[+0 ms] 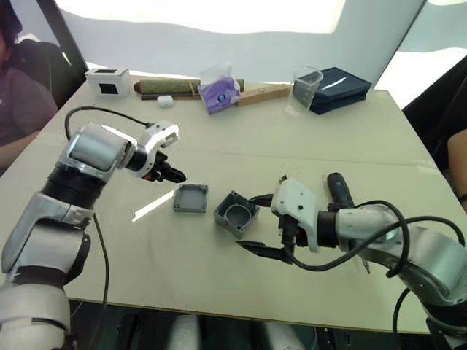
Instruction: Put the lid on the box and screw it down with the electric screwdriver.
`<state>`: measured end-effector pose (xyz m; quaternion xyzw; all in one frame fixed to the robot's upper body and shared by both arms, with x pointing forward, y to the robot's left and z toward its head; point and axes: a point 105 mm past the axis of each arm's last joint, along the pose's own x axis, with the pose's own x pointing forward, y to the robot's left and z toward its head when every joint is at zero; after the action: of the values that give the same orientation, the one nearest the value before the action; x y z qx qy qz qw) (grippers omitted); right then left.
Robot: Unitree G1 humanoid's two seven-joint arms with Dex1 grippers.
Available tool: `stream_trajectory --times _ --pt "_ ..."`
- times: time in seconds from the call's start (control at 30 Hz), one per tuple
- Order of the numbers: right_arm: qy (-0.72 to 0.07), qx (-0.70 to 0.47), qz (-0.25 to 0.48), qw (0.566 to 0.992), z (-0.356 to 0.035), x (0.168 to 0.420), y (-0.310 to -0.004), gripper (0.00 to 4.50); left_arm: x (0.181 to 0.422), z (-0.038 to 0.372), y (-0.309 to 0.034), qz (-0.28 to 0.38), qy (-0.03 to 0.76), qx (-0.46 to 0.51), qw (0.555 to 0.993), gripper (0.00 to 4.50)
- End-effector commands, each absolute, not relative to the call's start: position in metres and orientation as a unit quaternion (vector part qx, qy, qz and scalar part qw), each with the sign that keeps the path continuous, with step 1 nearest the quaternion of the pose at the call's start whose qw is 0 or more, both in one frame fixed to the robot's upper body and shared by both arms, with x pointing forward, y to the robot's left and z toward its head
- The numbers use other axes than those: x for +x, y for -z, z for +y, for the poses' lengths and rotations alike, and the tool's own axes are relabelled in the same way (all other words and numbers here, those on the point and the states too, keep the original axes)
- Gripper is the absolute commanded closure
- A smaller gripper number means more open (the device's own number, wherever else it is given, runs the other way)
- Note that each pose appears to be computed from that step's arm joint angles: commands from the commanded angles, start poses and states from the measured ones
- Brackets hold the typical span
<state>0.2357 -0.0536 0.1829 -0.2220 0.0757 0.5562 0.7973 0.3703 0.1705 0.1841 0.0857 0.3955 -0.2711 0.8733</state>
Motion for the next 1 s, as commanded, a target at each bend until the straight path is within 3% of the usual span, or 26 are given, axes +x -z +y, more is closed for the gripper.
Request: stream_trajectory --times 0.03,0.6,0.73,0.83,1.0 --pt "-0.550 -0.287 0.061 0.782 -0.053 0.240 -0.185 0.00 0.366 0.174 -0.176 0.416 0.229 0.050 0.879 1.88" --pt "-0.547 -0.258 0.055 0.794 -0.048 0.238 -0.188 0.00 0.361 0.172 -0.129 0.482 0.185 0.028 0.856 1.88" --pt "-0.546 -0.252 0.055 0.797 -0.047 0.238 -0.189 0.00 0.359 0.167 -0.120 0.490 0.185 0.039 0.851 2.99" --pt "-0.545 -0.251 0.056 0.798 -0.049 0.237 -0.189 0.00 0.359 0.162 -0.118 0.490 0.188 0.039 0.850 4.28" --pt "-0.538 -0.251 0.058 0.803 -0.052 0.238 -0.191 0.00 0.360 0.159 -0.113 0.491 0.182 0.024 0.852 4.45"
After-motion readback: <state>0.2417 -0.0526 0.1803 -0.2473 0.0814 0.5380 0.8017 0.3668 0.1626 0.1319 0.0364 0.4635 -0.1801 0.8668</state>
